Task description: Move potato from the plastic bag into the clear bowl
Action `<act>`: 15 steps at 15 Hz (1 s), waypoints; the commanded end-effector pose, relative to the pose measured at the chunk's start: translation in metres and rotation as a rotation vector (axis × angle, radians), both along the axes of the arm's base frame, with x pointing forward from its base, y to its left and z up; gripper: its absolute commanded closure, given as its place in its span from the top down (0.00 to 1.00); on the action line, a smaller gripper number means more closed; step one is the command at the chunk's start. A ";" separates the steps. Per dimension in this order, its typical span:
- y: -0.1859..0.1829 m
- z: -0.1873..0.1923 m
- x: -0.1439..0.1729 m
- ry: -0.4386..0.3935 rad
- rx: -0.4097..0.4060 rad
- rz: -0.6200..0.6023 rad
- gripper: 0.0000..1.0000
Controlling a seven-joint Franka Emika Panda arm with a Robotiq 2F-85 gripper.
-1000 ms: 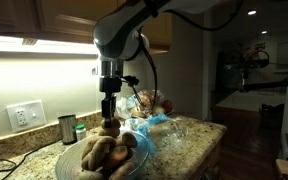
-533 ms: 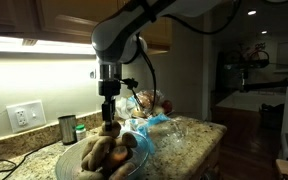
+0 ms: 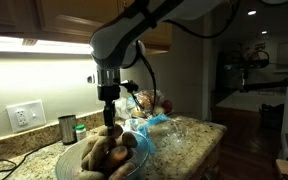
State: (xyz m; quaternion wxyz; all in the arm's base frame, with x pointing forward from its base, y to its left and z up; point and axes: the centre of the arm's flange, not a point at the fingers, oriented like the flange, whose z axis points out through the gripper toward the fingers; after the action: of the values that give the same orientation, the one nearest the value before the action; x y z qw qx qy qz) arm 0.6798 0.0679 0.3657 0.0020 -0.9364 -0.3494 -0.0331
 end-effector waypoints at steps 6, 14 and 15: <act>0.002 -0.008 -0.009 0.017 -0.038 0.009 0.97; 0.002 -0.010 -0.010 0.022 -0.044 0.008 1.00; 0.001 -0.010 -0.011 0.022 -0.045 0.008 1.00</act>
State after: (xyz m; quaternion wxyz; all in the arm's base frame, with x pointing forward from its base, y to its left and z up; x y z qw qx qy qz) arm 0.6762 0.0700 0.3562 -0.0044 -0.9339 -0.3568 -0.0220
